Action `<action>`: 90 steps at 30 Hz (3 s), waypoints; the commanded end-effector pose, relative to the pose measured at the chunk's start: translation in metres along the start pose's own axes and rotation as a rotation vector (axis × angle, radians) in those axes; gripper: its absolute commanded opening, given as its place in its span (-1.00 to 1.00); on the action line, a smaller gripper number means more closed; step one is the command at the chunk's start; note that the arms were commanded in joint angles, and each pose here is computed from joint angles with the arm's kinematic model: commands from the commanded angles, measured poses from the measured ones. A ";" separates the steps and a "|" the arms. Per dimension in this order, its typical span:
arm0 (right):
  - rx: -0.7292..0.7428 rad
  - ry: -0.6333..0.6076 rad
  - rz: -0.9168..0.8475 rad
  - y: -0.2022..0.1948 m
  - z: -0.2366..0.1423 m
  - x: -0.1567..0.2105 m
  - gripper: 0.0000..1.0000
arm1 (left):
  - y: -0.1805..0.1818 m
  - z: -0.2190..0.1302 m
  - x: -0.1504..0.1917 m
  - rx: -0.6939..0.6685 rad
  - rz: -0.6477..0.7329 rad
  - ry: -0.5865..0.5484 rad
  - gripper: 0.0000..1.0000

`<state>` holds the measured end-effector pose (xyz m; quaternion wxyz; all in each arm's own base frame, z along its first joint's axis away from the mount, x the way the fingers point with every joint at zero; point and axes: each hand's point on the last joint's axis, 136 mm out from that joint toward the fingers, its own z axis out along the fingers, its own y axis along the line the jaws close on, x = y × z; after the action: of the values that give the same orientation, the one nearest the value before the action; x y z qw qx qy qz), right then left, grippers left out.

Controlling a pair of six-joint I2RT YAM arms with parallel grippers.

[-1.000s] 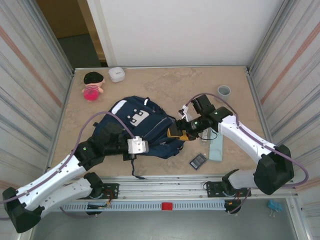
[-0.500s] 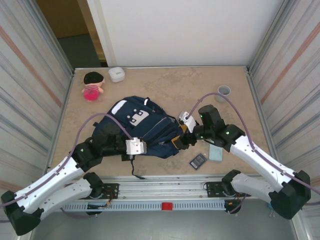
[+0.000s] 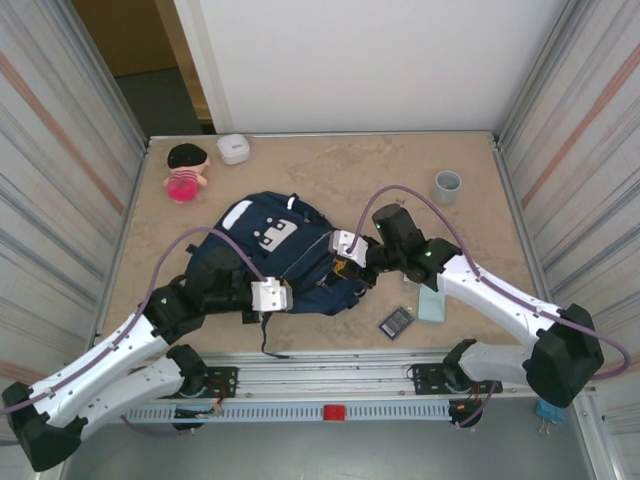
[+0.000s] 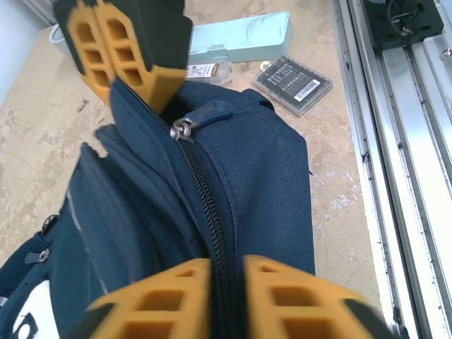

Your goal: Pack books, pencil case, and school supplies into a backpack

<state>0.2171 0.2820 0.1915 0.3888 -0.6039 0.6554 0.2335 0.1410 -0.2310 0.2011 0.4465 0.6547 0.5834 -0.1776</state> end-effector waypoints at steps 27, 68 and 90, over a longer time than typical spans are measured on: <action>0.210 -0.233 -0.409 0.011 -0.068 -0.112 -1.00 | 0.093 0.018 -0.011 -0.321 -0.443 0.032 0.00; 0.204 0.194 0.761 0.033 -0.022 -0.033 -0.56 | 0.105 -0.008 -0.069 -0.168 -0.454 -0.085 -1.00; 0.074 0.261 0.816 0.054 -0.018 -0.025 -0.95 | 0.107 -0.006 -0.063 -0.182 -0.430 -0.057 -1.00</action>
<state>0.1602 0.3027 0.2145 0.2064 -0.3153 0.8833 0.2788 0.2139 -0.2510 0.2468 0.4083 0.4687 0.7488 -0.2300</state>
